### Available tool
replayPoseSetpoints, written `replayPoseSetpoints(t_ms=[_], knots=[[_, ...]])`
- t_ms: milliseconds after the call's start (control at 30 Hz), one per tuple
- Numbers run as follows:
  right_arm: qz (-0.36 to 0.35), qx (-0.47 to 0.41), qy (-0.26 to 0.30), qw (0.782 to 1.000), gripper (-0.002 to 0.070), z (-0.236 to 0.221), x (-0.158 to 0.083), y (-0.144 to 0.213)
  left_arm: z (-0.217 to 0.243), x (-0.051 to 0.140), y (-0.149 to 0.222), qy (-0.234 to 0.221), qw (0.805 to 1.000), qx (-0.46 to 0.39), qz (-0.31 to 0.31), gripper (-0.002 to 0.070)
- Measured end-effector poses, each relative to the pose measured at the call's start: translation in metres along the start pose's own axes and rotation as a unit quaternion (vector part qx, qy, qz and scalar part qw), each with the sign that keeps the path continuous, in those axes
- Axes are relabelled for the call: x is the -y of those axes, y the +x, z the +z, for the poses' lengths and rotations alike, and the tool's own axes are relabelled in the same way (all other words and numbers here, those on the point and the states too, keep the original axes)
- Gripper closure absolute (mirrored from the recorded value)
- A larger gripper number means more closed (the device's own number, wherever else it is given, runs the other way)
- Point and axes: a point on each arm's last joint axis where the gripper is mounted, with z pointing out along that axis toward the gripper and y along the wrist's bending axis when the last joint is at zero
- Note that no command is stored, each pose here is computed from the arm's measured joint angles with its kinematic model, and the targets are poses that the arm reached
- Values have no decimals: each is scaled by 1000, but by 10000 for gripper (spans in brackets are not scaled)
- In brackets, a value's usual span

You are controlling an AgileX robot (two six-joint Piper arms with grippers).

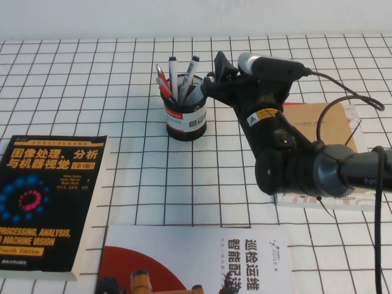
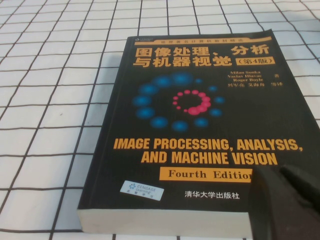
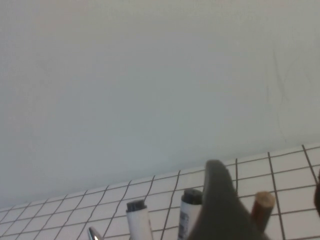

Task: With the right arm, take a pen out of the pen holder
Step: 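Take a marker out of the pen holder and lay it on the table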

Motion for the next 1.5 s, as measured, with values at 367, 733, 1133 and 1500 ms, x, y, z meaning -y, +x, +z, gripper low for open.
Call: replayPoseSetpoints(t_ms=[367, 733, 1133, 1500], knots=[[11, -12, 1, 1000, 318, 19, -3, 11, 0, 0, 0, 0, 1000, 0, 0, 678], [21, -28, 17, 999, 331, 28, 3, 20, 0, 0, 0, 0, 1000, 0, 0, 678], [22, -27, 18, 999, 486, 28, 4, 19, 0, 0, 0, 0, 1000, 0, 0, 678], [23, -25, 16, 999, 666, 28, 3, 17, 0, 0, 0, 0, 1000, 0, 0, 678]])
